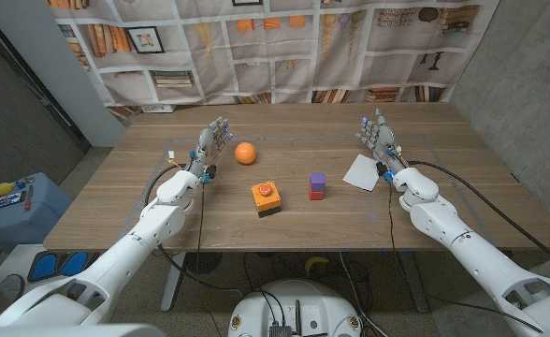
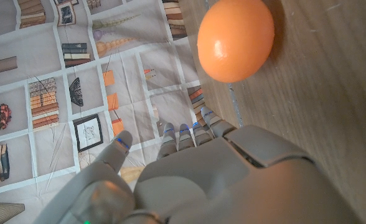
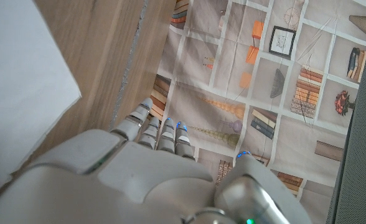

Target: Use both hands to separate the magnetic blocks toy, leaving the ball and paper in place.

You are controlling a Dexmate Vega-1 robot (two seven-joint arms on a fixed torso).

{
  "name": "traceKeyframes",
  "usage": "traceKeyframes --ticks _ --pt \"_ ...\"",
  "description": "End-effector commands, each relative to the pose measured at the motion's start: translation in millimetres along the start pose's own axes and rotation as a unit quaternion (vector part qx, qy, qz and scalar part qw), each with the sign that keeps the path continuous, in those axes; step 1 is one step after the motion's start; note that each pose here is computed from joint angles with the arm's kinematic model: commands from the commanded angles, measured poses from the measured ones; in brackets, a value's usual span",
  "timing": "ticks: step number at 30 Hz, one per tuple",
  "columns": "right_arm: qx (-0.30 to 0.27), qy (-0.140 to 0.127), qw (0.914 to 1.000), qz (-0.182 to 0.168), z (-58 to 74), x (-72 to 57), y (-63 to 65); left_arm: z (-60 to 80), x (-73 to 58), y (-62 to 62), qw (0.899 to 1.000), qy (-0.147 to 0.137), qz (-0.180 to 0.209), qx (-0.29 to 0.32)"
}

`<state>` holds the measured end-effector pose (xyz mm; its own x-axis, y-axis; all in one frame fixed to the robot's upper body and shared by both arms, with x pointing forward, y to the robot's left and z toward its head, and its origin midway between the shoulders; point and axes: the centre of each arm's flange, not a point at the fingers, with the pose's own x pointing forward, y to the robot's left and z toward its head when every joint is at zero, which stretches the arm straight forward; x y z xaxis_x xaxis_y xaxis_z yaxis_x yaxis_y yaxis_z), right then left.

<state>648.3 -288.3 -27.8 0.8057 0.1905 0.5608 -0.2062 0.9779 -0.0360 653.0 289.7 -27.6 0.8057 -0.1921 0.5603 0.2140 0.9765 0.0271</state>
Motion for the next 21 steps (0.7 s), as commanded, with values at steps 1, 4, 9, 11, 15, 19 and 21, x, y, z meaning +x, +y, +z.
traceKeyframes --ticks 1,4,9,11,15,19,21 --pt "-0.032 -0.002 0.9994 -0.01 6.6 -13.2 1.9 3.6 1.5 4.5 1.0 -0.005 0.004 0.006" --pt "-0.039 -0.003 0.9992 -0.01 9.1 -17.0 3.1 7.1 -0.1 5.4 1.0 -0.008 0.008 0.011" --pt "-0.068 0.0 0.9977 -0.008 16.5 -24.4 5.8 10.5 -3.2 6.3 1.0 -0.007 0.01 0.017" --pt "-0.081 -0.001 0.9967 -0.003 20.0 -27.5 6.9 11.3 -5.4 6.4 1.0 -0.008 0.013 0.017" --pt "-0.112 0.01 0.9937 -0.002 25.1 -32.8 9.7 13.3 -9.7 8.1 1.0 -0.007 0.019 0.021" --pt "-0.135 0.007 0.9908 0.006 28.7 -37.1 12.6 14.7 -13.1 9.6 0.999 -0.006 0.024 0.024" --pt "-0.149 0.009 0.9888 0.008 31.3 -38.8 14.2 15.4 -14.5 10.3 0.999 -0.006 0.025 0.024"
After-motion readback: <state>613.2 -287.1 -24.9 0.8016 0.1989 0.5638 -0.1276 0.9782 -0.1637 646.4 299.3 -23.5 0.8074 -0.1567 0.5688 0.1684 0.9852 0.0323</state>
